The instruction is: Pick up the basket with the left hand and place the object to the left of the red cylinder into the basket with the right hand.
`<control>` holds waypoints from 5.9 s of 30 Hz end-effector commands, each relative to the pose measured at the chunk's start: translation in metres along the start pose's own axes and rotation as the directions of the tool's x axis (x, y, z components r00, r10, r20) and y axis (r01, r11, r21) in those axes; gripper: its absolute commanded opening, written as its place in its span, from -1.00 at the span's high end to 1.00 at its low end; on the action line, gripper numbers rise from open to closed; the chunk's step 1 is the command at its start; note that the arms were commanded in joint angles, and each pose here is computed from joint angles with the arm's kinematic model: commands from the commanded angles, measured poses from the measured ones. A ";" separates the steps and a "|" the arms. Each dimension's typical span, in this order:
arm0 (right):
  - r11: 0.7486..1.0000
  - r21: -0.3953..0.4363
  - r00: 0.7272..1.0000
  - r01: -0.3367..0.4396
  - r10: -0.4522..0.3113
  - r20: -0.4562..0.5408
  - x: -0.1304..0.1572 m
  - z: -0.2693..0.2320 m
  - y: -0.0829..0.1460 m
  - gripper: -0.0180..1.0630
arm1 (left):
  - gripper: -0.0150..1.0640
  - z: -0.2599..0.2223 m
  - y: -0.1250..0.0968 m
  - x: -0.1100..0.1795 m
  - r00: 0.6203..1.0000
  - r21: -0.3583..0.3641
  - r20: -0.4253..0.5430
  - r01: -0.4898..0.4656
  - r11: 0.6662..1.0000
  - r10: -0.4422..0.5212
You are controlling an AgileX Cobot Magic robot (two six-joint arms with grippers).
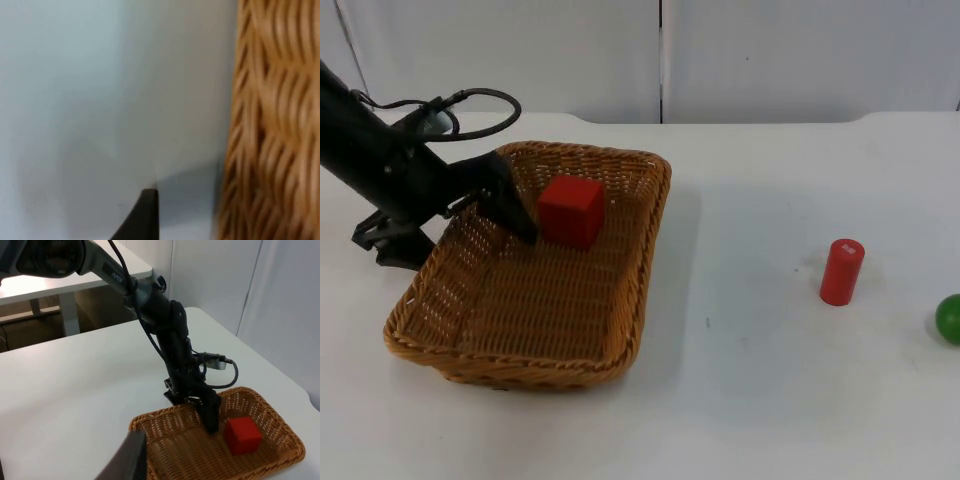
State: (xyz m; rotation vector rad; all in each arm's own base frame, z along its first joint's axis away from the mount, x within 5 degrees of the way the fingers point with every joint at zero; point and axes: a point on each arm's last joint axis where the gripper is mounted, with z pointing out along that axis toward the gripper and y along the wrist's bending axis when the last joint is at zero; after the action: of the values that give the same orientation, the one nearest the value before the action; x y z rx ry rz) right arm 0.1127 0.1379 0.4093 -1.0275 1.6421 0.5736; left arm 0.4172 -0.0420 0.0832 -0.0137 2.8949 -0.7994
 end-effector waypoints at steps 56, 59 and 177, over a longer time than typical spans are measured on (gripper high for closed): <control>1.000 0.002 0.995 0.001 -0.002 0.096 -0.073 0.005 -0.014 -0.98 | -0.80 -0.078 -0.039 0.010 0.994 -0.109 -0.004 -0.113 0.988 0.113; 1.000 0.002 0.995 0.001 -0.002 0.096 -0.073 0.005 -0.014 -0.98 | -0.80 -0.084 -0.048 0.025 0.992 -0.116 -0.006 -0.130 0.985 0.130; 0.993 -0.099 0.988 -0.063 0.048 -0.145 0.118 -0.055 0.041 -0.98 | -0.80 -0.240 -0.075 0.391 0.583 -0.480 0.688 -0.081 0.874 0.432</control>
State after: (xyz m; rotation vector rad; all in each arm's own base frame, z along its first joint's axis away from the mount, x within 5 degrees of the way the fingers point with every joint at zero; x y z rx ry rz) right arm 0.0448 0.0779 0.3133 -1.1148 1.7741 0.6381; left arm -0.0049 -0.0025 0.2769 0.0246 2.0562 -0.0538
